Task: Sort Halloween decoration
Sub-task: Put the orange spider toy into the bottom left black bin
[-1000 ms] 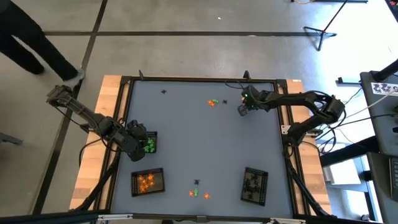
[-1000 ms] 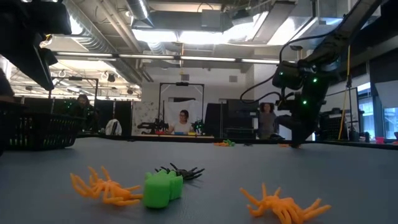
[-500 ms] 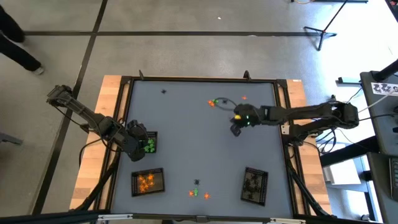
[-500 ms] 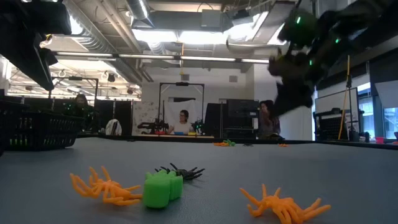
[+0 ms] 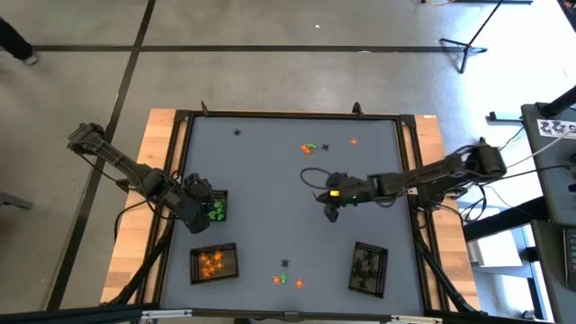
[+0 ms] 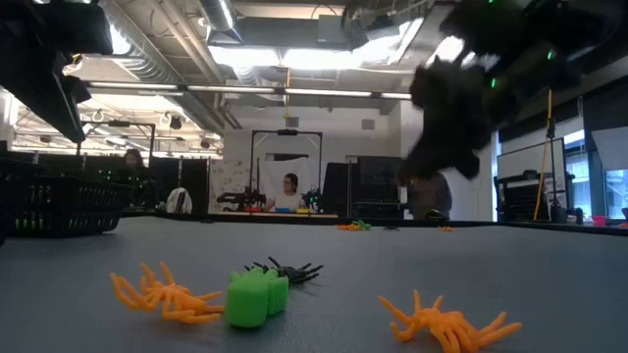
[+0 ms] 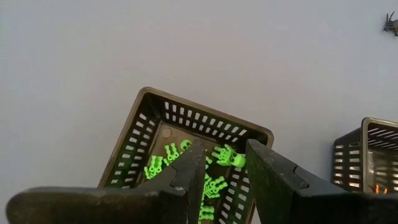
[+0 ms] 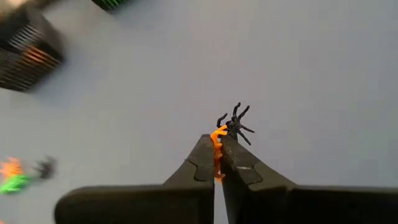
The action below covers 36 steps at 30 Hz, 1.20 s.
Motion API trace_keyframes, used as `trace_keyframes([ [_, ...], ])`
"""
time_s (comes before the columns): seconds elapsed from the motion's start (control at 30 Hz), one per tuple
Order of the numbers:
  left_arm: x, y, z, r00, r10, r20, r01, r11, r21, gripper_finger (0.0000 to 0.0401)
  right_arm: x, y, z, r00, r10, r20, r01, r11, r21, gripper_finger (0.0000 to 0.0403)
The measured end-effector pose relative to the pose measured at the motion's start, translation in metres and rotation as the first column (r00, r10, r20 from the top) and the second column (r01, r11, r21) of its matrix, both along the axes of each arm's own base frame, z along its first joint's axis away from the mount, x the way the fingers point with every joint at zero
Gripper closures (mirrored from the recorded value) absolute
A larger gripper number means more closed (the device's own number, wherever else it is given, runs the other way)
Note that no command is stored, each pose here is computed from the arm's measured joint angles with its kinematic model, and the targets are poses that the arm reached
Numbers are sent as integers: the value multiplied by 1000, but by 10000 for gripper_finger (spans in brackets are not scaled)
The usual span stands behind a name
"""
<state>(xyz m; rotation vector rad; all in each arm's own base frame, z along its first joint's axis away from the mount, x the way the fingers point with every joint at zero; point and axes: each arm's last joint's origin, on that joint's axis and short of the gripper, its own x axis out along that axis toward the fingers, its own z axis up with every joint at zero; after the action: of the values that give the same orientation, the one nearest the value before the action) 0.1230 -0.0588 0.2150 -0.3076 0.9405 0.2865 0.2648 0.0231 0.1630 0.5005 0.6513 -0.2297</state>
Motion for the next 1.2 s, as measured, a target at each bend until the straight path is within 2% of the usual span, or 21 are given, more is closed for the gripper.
trace_keyframes([
  [0.1, 0, 0, 0, 1000, 0, 0, 0, 1000, 0, 294, 5, 1, -24, 996, 1, -93, 4, 999, 54, 397],
  [0.27, 0, 0, 0, 1000, 0, 0, 0, 1000, 0, 294, 10, 3, -44, 988, 33, -151, -16, 994, 109, 365],
  [0.5, 0, 0, 0, 1000, 0, 0, 0, 1000, 0, 294, 11, 5, -46, 985, 69, -161, -46, 989, 143, 291],
  [0.63, 0, 0, 0, 1000, 0, 0, 0, 1000, 0, 294, 15, 6, -42, 985, 88, -151, -67, 988, 141, 275],
  [0.77, 0, 0, 0, 1000, -1, 0, 1, 1000, 0, 294, 18, 6, -38, 978, 101, -183, -78, 989, 128, 303],
  [0.97, 0, 0, 0, 1000, 0, 0, 0, 1000, 0, 294, 24, 7, -30, 968, 137, -212, -119, 988, 94, 393],
  [1.1, 0, 0, 0, 1000, -1, 0, 1, 1000, 0, 294, 31, 7, -23, 972, 144, -184, -130, 988, 87, 383],
  [1.2, 0, 0, 0, 1000, 0, 0, 0, 1000, 0, 294, 37, 12, -14, 976, 159, -151, -147, 985, 86, 392],
])
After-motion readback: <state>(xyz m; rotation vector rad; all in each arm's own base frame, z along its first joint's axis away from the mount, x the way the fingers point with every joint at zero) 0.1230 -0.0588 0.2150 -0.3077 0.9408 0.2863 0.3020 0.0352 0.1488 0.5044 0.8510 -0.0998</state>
